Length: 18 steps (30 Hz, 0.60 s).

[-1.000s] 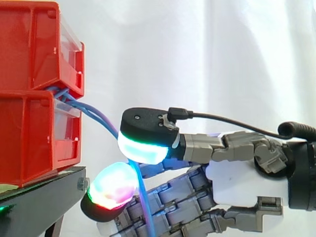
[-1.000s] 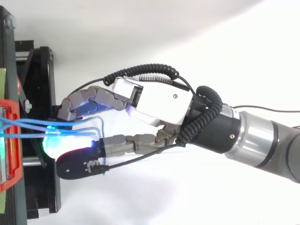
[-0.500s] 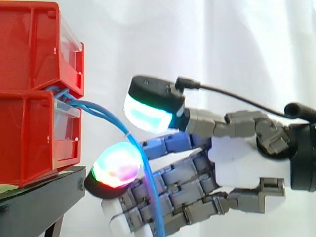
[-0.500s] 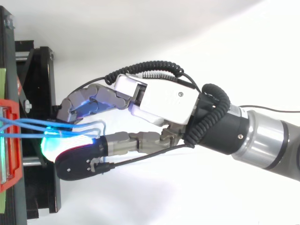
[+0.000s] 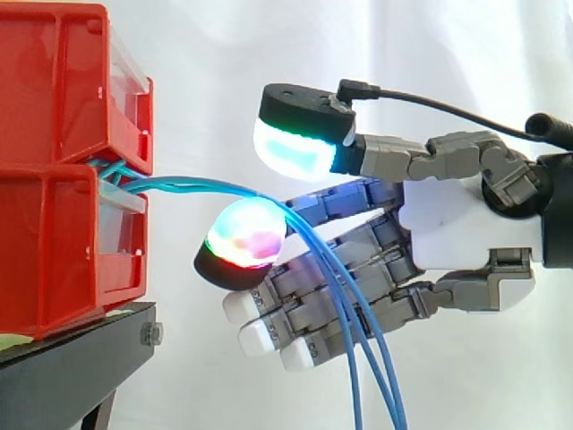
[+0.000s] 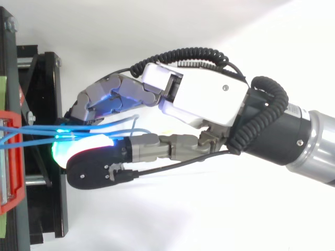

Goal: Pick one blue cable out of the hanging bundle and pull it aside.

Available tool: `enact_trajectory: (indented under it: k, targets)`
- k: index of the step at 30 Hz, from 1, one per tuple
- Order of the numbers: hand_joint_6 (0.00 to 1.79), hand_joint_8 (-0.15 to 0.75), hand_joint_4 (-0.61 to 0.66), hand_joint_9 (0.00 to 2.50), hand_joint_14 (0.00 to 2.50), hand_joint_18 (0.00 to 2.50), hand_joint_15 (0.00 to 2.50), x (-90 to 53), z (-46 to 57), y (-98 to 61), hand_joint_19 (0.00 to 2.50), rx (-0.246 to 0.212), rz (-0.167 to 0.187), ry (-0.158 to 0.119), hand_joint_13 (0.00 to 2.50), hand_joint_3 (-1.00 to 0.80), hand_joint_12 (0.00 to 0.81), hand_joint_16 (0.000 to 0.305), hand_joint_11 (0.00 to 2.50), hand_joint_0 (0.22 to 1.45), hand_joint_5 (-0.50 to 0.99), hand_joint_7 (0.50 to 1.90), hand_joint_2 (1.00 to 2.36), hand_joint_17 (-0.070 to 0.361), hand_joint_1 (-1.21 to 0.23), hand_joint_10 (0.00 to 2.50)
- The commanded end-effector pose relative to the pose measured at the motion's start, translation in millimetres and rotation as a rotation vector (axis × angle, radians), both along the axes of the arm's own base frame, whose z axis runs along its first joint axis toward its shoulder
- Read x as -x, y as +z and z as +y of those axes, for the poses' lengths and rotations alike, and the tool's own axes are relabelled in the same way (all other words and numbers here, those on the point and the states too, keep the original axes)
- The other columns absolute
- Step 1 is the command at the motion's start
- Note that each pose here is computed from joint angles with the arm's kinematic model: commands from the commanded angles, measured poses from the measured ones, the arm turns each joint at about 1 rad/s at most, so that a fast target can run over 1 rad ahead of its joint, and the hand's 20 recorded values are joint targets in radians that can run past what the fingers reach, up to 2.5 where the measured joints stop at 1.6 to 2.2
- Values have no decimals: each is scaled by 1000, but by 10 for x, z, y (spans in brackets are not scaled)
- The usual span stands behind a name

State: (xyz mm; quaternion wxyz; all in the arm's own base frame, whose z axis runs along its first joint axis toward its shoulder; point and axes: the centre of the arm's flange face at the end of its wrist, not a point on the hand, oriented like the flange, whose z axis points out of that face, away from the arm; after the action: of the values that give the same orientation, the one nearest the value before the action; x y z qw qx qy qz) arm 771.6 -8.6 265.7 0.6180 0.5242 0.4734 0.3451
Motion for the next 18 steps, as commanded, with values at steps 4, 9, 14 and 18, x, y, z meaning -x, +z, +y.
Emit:
enact_trajectory:
  k: [4,9,14,18]
  targets:
    - [900,295,159,714,16,503,375,45,-63,164,390,3,-5,-6,637,-291,344,55,376,577,-159,762,1016,123,-562,15]
    - [900,292,161,715,15,508,374,77,-130,272,387,19,-1,-15,635,-308,342,55,386,570,-162,760,1015,123,-635,13]
    - [888,294,148,734,16,506,368,73,-188,265,387,23,-2,-23,636,-368,341,55,376,560,-153,752,1011,124,-506,12]
    - [878,291,129,755,16,481,383,69,-232,287,406,33,-6,-28,630,-277,339,55,394,579,-143,775,1017,123,-420,15]
